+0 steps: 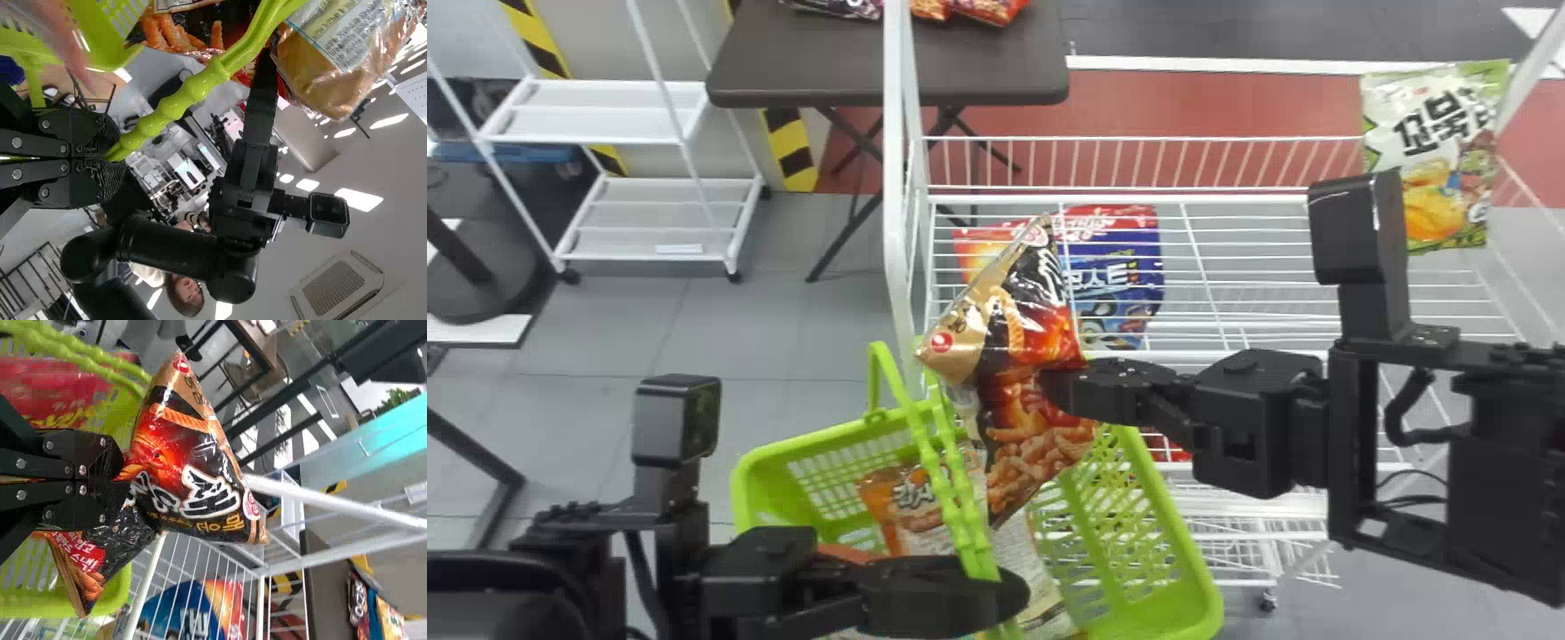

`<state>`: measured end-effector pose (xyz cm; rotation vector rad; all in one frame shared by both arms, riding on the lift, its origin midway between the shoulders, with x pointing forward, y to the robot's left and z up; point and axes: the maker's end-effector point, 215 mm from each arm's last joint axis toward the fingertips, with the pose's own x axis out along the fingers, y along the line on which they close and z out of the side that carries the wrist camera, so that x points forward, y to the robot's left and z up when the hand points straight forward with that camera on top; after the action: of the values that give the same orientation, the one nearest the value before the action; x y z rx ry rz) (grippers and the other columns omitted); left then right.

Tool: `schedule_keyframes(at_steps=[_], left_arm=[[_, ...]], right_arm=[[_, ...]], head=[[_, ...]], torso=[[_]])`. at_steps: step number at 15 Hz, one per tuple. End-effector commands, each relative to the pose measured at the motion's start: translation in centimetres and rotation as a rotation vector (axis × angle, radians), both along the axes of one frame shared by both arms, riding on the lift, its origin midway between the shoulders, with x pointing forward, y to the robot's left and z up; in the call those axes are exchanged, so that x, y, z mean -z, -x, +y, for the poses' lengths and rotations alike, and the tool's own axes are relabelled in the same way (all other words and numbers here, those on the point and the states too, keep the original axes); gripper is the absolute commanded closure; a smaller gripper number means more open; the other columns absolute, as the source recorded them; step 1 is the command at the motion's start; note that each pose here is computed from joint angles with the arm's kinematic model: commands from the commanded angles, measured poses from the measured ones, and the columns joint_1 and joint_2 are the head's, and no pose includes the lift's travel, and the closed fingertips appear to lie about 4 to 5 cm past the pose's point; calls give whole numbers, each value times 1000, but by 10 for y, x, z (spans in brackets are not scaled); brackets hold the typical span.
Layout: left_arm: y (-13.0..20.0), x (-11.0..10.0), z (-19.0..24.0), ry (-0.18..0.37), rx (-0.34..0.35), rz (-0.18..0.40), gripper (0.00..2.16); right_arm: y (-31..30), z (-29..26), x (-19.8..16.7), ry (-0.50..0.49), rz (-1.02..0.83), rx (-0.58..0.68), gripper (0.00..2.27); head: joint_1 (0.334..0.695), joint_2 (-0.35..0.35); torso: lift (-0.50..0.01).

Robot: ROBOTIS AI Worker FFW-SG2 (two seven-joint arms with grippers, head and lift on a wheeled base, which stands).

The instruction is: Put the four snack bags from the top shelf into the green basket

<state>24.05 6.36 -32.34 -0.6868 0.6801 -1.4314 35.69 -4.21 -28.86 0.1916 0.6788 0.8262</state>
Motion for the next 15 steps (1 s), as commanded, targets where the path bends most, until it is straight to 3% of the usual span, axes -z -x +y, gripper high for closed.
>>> schedule_keyframes(at_steps=[1,5,6,7,8,9,13,15], left_arm=[[-1,-3,3,9,0,-4,2148],[-5,-4,3,10,-3,-9,2148],[-7,-5,4,16,-6,-9,2148],[-8,-7,5,21,-12,-12,2148],[-9,-7,6,22,-13,-12,2148],[-10,-8,5,25,-12,-15,2148],[-13,-4,5,29,-14,-1,2148],[-13,-3,5,29,-15,2,2148]], right_arm=[[5,0,-3,4,-5,-5,2246],[8,-1,-7,-2,-12,-20,2246],[8,-5,-8,-11,-10,-16,2155],[8,-6,-9,-14,-8,-19,1760],[10,-9,-5,-11,-1,-19,755],[11,-11,-4,-11,5,-16,-1],[8,-21,-9,-32,3,-2,63],[-13,-48,-19,-24,-30,69,66]], head=[[695,42],[695,48],[695,47],[695,46],[695,45],[695,44],[695,31],[695,16]], torso=[[-3],[-3],[-3],[-3],[-3],[-3],[-3],[-3]])
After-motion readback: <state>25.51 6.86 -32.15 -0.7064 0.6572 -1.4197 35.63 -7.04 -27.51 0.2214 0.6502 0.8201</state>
